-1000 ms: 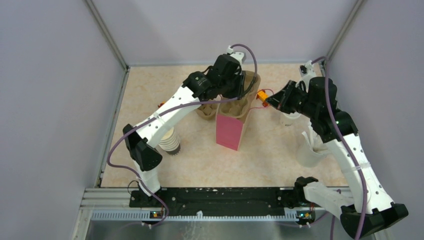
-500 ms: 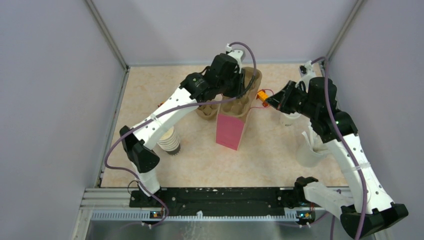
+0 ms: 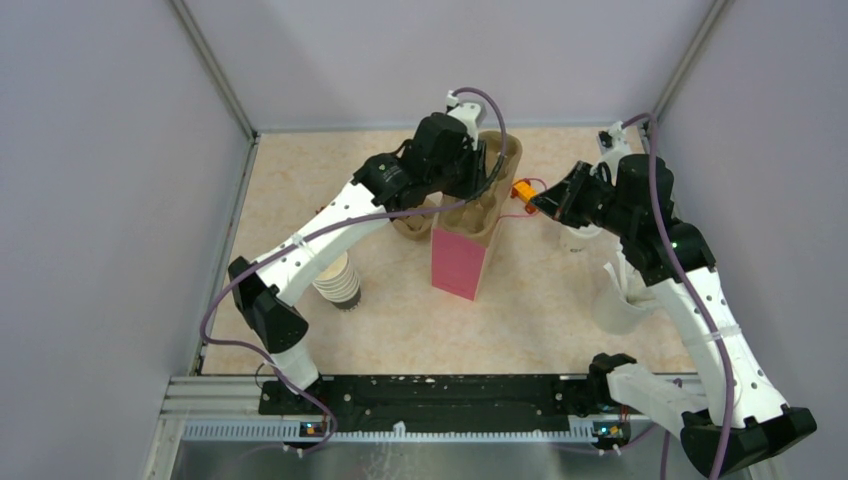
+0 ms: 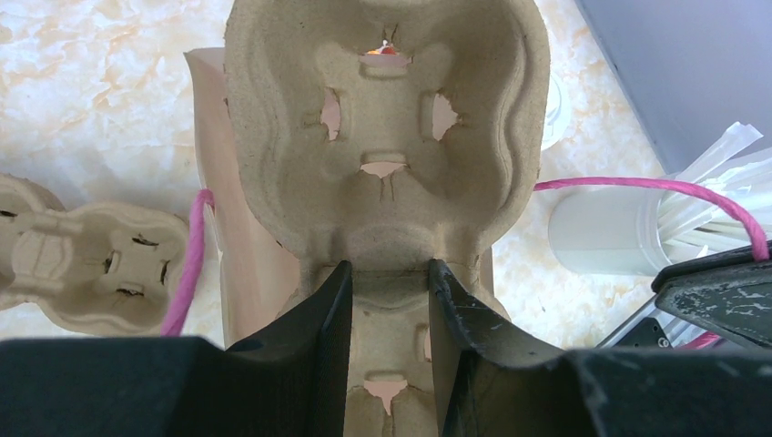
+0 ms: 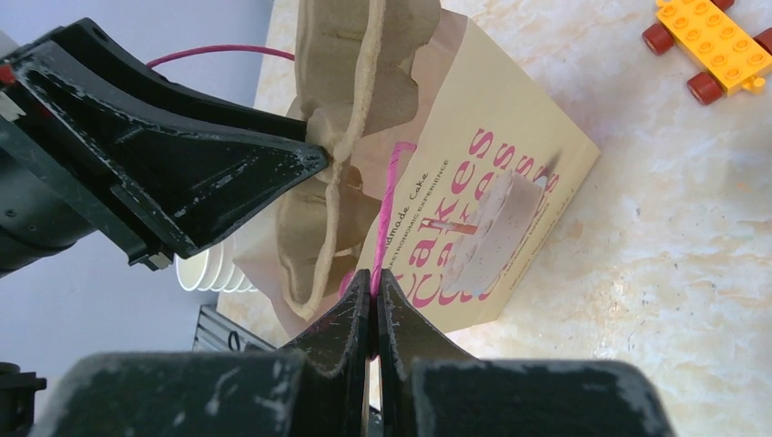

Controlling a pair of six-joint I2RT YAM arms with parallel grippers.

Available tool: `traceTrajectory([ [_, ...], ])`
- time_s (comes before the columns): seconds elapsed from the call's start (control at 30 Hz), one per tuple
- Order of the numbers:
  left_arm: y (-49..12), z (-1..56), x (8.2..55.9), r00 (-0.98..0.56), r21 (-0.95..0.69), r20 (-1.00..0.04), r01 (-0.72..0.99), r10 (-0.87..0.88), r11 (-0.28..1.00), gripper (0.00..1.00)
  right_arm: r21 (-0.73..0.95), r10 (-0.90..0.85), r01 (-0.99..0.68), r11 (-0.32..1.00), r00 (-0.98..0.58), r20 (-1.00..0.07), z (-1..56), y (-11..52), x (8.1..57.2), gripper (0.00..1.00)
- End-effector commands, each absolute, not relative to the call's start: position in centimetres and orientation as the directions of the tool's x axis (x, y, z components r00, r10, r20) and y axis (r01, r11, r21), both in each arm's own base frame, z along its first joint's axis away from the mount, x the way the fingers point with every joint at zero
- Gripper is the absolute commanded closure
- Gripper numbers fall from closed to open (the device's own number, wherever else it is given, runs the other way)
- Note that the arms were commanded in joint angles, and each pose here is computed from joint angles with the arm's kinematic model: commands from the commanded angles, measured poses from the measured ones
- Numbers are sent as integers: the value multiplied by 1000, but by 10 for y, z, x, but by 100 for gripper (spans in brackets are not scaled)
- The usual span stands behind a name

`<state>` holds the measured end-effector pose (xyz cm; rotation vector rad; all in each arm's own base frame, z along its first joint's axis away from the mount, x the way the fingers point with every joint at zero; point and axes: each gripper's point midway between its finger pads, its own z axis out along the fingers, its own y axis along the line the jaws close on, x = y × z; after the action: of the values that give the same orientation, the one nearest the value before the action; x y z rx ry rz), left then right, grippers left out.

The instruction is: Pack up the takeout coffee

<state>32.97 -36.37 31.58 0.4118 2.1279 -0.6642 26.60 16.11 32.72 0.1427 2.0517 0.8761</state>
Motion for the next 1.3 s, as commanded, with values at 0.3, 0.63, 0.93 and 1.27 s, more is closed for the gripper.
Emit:
traceTrajectory([
  [0.3,-346,302,317,-623,-277,-773,497,116,823,83,617,399,-245,748,-577,-713,339,161,270,100],
  [0.63,-343,308,312,-633,-278,-765,496,123,822,84,615,395,-244,749,-582,-711,337,163,274,100],
  [0.93,-337,295,305,-676,-272,-722,474,148,837,85,612,393,-243,753,-581,-713,336,162,275,100],
  [1.27,-324,246,302,-746,-180,-619,441,247,879,82,615,385,-266,742,-582,-716,338,166,276,100],
])
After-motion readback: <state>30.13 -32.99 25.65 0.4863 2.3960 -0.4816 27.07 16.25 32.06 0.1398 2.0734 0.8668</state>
